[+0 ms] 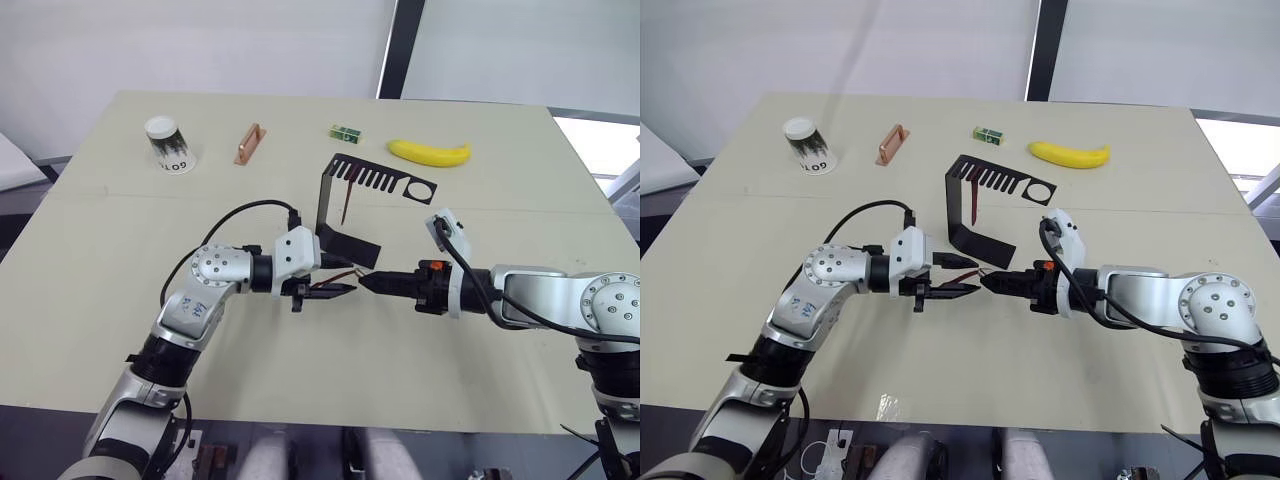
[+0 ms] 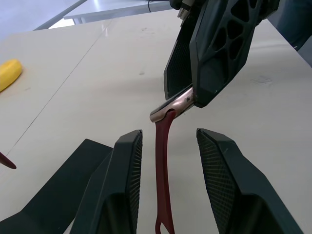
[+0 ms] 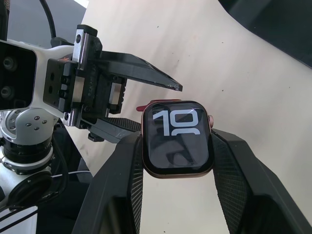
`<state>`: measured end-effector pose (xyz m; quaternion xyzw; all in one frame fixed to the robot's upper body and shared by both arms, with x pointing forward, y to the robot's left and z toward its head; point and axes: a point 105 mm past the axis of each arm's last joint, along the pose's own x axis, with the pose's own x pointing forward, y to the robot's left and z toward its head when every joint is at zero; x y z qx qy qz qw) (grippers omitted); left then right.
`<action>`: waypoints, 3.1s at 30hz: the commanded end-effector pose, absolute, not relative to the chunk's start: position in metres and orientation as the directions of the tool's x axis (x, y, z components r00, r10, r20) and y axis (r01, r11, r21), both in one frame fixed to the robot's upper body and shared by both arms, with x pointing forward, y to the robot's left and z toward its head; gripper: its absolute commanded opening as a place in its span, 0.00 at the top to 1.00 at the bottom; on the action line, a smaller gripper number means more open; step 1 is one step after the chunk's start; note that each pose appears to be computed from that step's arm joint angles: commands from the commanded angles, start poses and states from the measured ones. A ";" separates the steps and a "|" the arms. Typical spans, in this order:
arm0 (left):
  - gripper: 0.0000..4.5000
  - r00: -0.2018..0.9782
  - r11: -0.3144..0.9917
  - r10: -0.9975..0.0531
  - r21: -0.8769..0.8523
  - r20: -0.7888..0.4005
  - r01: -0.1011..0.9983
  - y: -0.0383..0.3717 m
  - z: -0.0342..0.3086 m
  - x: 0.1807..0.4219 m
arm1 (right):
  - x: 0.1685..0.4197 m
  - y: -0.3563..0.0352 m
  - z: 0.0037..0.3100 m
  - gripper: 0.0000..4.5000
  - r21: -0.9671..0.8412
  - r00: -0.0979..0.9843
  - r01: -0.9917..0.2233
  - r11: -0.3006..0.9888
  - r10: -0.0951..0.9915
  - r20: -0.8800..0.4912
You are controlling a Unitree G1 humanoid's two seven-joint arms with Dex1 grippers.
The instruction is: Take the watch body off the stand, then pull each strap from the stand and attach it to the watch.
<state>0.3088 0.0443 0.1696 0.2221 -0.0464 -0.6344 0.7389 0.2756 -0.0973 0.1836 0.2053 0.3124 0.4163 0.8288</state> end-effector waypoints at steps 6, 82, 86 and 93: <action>0.82 0.191 0.100 -0.966 0.424 -0.177 0.900 0.040 0.181 0.310 | 0.271 -0.092 0.198 0.67 0.602 0.440 -0.607 0.518 0.850 -0.288; 0.01 -0.025 -0.104 -0.969 0.317 -0.244 0.943 0.086 0.202 0.277 | 0.244 -0.111 0.185 0.67 -0.426 0.412 -0.867 0.259 0.854 -0.317; 0.01 -0.023 -0.103 -0.970 0.319 -0.244 0.942 0.087 0.201 0.277 | 0.245 -0.113 0.183 0.67 -0.440 0.399 -0.865 0.239 0.861 -0.317; 0.01 0.030 -0.078 -0.943 0.307 -0.332 0.948 0.113 0.189 0.275 | 0.251 -0.095 0.170 0.67 -0.391 0.333 -0.897 0.206 0.897 -0.291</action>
